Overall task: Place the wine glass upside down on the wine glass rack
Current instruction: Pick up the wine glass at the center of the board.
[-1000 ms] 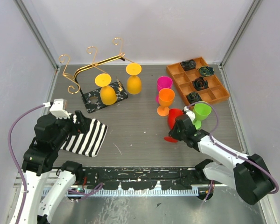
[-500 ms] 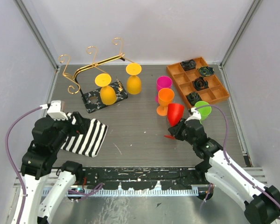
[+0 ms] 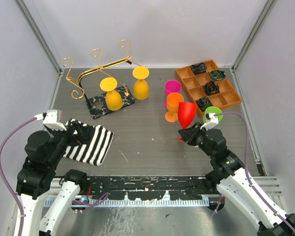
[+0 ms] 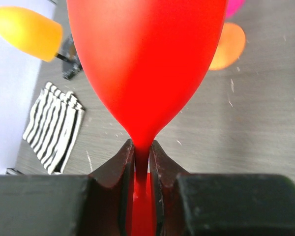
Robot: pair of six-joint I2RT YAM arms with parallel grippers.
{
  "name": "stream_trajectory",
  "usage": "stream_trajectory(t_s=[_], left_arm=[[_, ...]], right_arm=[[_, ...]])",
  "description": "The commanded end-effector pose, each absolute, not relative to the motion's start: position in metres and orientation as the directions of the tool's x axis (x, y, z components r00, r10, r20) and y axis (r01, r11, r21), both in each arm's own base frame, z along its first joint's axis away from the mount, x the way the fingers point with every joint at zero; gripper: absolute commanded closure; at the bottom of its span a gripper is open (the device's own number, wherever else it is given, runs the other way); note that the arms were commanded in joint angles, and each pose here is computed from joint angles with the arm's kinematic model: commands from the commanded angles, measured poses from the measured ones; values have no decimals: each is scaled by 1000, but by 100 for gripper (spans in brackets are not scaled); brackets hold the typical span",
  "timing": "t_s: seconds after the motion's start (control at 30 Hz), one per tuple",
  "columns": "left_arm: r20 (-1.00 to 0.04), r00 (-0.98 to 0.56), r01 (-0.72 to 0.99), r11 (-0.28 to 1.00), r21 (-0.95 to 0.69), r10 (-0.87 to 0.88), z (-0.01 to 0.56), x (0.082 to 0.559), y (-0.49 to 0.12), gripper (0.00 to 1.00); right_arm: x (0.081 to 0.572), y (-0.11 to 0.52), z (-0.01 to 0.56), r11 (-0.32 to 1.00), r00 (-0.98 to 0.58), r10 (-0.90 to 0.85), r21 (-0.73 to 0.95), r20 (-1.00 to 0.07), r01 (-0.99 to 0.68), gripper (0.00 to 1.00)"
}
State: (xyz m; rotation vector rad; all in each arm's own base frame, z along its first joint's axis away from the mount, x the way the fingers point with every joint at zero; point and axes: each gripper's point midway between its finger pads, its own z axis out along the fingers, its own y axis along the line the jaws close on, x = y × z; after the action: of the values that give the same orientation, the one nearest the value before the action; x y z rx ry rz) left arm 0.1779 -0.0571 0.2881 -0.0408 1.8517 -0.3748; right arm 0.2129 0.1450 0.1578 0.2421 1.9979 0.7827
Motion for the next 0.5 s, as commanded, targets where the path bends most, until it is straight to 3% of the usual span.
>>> stream_trajectory(t_s=[0.0, 0.23, 0.47], left_arm=[[-934, -234, 243, 914, -324, -269, 320, 168, -68, 2], [-909, -292, 351, 850, -392, -298, 332, 171, -96, 2], [-847, -361, 416, 745, -521, -391, 343, 185, -125, 4]], right_arm=[[226, 160, 248, 684, -346, 537, 638, -769, -355, 99], [234, 176, 307, 626, -125, 555, 512, -823, -589, 99], [245, 188, 311, 630, -11, 525, 397, -851, -667, 99]])
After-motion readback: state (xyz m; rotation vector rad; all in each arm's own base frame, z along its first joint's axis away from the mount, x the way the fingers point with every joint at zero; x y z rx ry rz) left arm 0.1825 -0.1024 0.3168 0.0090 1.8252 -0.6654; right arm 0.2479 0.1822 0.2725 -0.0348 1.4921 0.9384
